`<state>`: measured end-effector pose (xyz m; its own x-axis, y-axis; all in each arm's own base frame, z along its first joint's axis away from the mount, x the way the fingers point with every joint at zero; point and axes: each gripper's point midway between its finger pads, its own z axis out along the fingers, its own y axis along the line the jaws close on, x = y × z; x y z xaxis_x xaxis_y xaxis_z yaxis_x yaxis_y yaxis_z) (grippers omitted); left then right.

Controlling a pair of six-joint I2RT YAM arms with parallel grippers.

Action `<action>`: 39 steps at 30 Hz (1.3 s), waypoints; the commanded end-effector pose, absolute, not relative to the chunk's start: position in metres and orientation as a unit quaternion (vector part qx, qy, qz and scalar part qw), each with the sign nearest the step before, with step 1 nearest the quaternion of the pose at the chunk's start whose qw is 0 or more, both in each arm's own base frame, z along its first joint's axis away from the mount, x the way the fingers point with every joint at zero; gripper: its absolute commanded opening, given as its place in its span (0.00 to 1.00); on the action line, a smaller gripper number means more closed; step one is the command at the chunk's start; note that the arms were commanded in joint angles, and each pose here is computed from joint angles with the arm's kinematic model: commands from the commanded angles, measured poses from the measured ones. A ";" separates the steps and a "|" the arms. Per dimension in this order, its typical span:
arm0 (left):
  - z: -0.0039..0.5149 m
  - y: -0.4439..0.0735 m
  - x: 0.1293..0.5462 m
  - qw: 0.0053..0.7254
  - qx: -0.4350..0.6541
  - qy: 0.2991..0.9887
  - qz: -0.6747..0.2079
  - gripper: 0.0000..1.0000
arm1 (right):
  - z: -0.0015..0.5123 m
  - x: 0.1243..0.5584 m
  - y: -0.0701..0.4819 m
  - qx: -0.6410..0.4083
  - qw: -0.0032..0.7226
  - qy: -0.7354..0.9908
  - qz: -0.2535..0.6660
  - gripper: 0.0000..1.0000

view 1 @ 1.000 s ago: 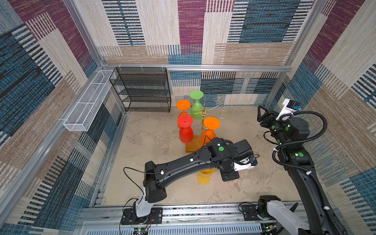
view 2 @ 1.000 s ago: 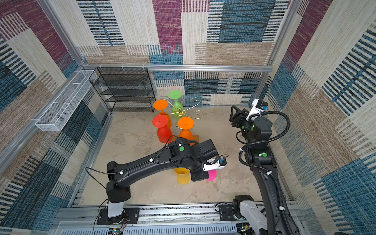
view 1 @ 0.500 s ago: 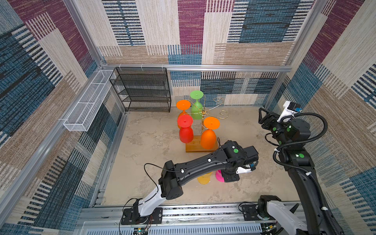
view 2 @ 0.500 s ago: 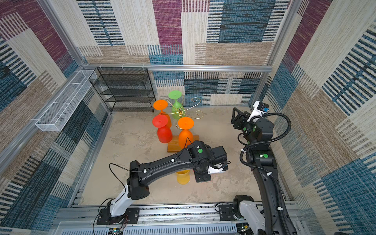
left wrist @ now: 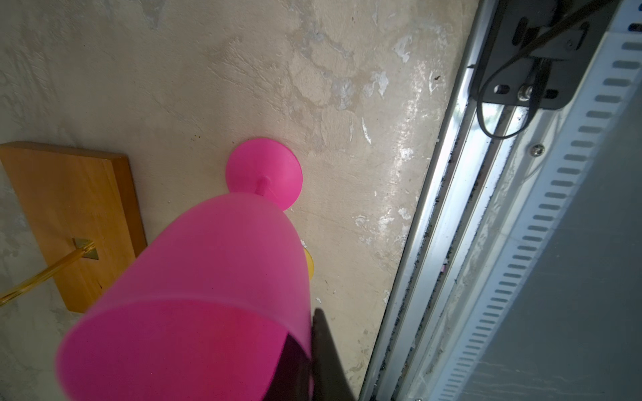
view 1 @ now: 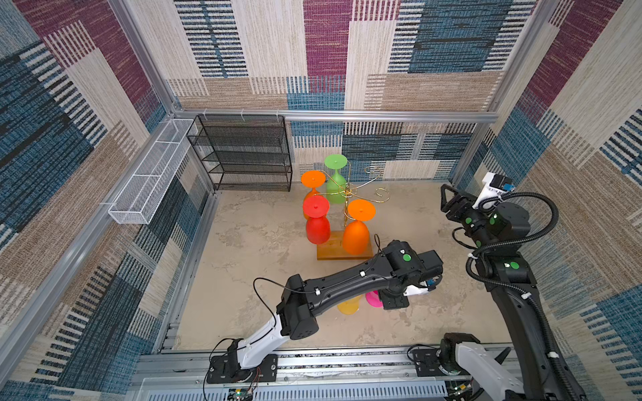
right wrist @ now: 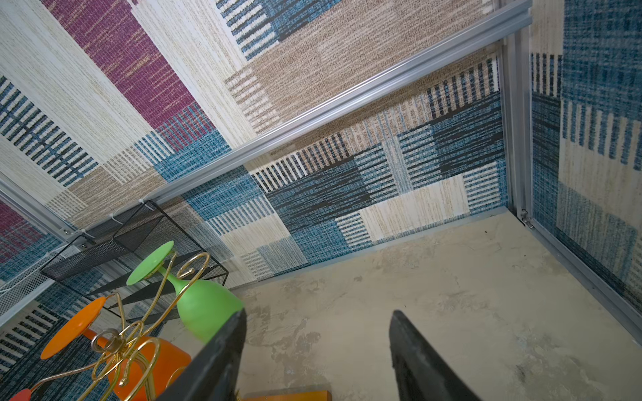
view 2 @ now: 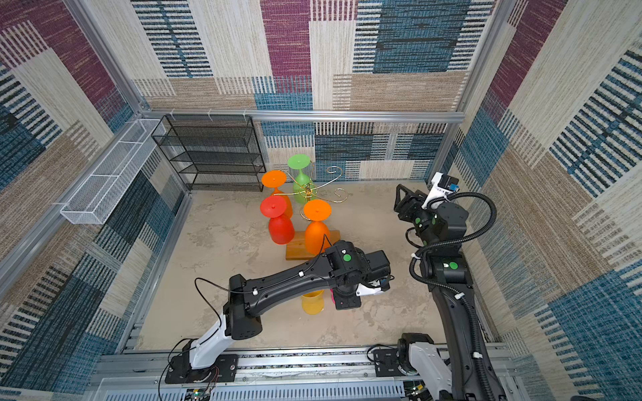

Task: Take the wine glass off the wine glass rack
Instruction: 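Set the pink glass upright next to the yellow glass and open the left gripper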

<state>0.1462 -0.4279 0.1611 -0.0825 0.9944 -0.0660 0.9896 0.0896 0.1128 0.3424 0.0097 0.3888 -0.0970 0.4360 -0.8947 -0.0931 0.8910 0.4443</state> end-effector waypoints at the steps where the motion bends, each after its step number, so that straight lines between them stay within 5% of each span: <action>1: 0.161 -0.424 0.146 0.054 0.685 0.726 0.028 0.07 | 0.394 0.344 0.012 0.116 0.667 0.705 0.211 0.67; 16: 0.187 -0.429 0.152 0.097 0.674 0.732 0.014 0.49 | 0.386 0.344 0.016 0.115 0.659 0.708 0.225 0.67; 28: 0.331 -0.437 0.125 0.248 0.651 0.699 -0.162 0.51 | 0.406 0.331 0.048 0.075 0.639 0.692 0.326 0.65; 39: 0.464 -0.348 0.138 0.495 0.519 0.664 -0.213 0.53 | 0.404 0.293 0.110 -0.009 0.523 0.674 0.523 0.62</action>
<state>0.1147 -0.3519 0.4233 0.0018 0.6351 -0.7724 0.9597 0.2159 0.1797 0.3130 0.0886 0.3935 -0.3705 0.5507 -0.7479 -0.4643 0.5876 0.6627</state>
